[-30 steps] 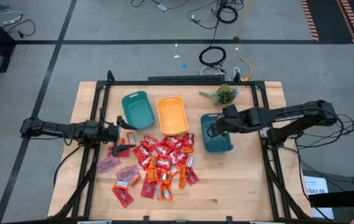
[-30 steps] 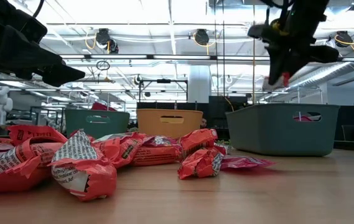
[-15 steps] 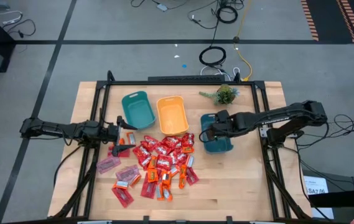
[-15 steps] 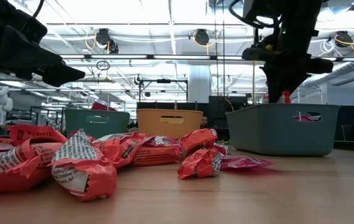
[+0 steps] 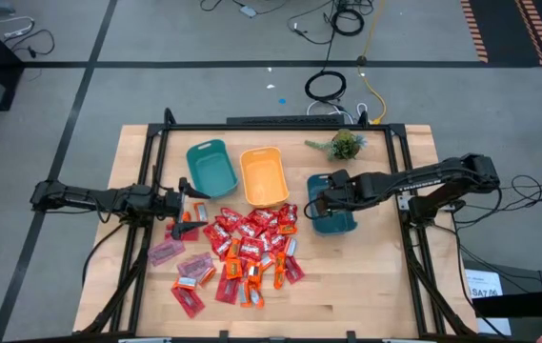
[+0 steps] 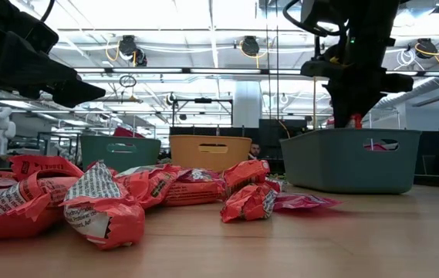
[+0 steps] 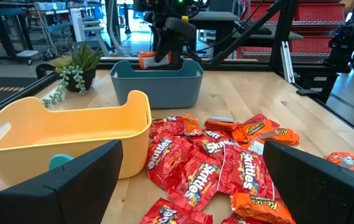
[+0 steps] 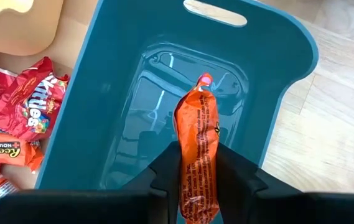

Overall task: Sort candy
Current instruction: Put the orange wrapper chocolate into the dark blue bin, then put the red pack of candy into the light blue bin

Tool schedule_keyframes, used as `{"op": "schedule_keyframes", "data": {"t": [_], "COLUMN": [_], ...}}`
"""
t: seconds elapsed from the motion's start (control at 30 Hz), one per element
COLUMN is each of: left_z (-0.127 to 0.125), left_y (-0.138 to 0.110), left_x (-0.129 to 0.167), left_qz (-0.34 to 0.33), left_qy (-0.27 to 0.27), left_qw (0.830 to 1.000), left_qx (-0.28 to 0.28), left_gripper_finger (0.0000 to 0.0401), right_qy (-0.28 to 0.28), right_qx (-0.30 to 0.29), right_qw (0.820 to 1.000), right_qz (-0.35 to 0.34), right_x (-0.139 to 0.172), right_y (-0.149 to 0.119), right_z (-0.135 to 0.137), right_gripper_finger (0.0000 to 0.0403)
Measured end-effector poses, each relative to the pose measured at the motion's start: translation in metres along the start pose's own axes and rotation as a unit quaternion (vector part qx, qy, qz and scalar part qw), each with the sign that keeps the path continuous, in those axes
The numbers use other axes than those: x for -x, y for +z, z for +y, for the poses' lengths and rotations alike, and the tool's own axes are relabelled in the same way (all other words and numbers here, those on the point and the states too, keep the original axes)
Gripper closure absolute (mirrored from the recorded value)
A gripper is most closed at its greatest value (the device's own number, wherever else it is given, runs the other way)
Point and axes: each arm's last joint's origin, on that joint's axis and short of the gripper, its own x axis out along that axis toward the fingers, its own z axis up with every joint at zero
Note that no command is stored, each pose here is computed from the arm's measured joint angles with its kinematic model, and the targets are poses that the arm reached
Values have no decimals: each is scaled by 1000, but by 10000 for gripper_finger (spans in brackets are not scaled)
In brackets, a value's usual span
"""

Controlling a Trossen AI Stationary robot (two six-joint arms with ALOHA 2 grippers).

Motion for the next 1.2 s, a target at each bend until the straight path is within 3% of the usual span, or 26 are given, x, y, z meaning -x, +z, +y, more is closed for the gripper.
{"op": "schedule_keyframes", "data": {"t": [0.43, 0.9, 1.2], "left_z": [0, 0, 0], "left_y": [0, 0, 0], "left_x": [0, 0, 0], "left_qz": [0, 0, 0], "left_qy": [0, 0, 0], "left_qw": [1000, 1000, 1000], "left_qx": [0, 0, 0], "left_gripper_finger": [5, 5, 5], "right_qy": [4, 7, 104], "right_qx": [9, 12, 19], "right_qw": [1000, 1000, 994], "right_qz": [12, 12, -25], "right_x": [0, 1, 21], "right_y": [-1, 0, 6], "right_z": [0, 0, 4], "right_gripper_finger": [323, 218, 226]}}
